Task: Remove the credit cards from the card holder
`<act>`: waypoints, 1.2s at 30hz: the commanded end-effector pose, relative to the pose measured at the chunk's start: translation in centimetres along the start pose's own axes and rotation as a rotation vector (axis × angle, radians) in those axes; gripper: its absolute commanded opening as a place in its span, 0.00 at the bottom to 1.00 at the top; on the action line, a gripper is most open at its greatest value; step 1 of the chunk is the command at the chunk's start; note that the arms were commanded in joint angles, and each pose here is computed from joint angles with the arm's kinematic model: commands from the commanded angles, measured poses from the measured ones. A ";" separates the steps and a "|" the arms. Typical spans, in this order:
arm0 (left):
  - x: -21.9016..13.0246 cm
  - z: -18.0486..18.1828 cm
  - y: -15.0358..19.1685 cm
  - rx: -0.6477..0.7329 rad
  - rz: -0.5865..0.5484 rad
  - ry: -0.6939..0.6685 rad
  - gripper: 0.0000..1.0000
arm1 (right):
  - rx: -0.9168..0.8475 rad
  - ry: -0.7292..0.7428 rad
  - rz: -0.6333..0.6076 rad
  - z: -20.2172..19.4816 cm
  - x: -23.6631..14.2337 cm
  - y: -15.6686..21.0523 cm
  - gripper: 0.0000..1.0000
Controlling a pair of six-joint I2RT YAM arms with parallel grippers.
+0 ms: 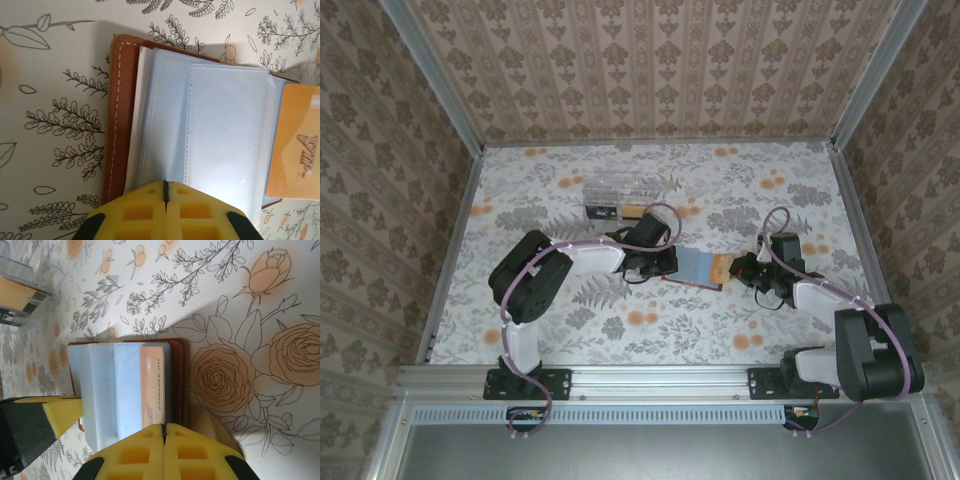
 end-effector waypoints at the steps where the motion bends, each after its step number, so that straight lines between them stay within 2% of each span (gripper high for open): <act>1: 0.1 1.9 1.0 -0.028 0.047 -0.086 0.00 | 0.009 0.045 -0.002 -0.2 -1.2 0.5 0.00; 8: -1.9 0.6 0.5 -0.006 0.005 -0.052 0.00 | -0.068 -0.029 -0.048 2.7 -3.5 -0.6 0.00; 10: -3.5 0.2 0.2 0.007 -0.030 -0.061 0.06 | -0.103 -0.042 -0.052 3.9 -3.9 -1.0 0.00; 15: -7.7 -0.3 0.0 0.038 -0.117 -0.066 0.33 | -0.236 -0.041 -0.037 7.6 -3.8 -1.5 0.00; 24: -17.6 1.8 1.7 0.029 -0.376 -0.135 1.00 | -0.600 -0.018 0.031 16.8 -1.0 -2.3 0.00; 28: -22.7 4.2 3.4 -0.027 -0.512 -0.201 1.00 | -0.774 0.007 0.071 20.7 1.4 -2.9 0.00; 31: -25.8 6.0 5.0 -0.071 -0.606 -0.203 1.00 | -0.912 0.034 0.103 23.2 3.4 -3.2 0.00; 36: -28.6 8.0 7.8 -0.095 -0.717 -0.157 1.00 | -1.192 0.119 0.160 26.3 7.3 -2.9 0.00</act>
Point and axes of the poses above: each hand's point on the last joint's axis, 136 mm out from that joint toward the fingers, its own x axis out along the fingers, its own z axis along the line the jaws close on, y = z × x, the point moved 10 cm from there along -x, back along the fingers, and after that the axes turned 3 degrees about -x, right-handed, at the moved point
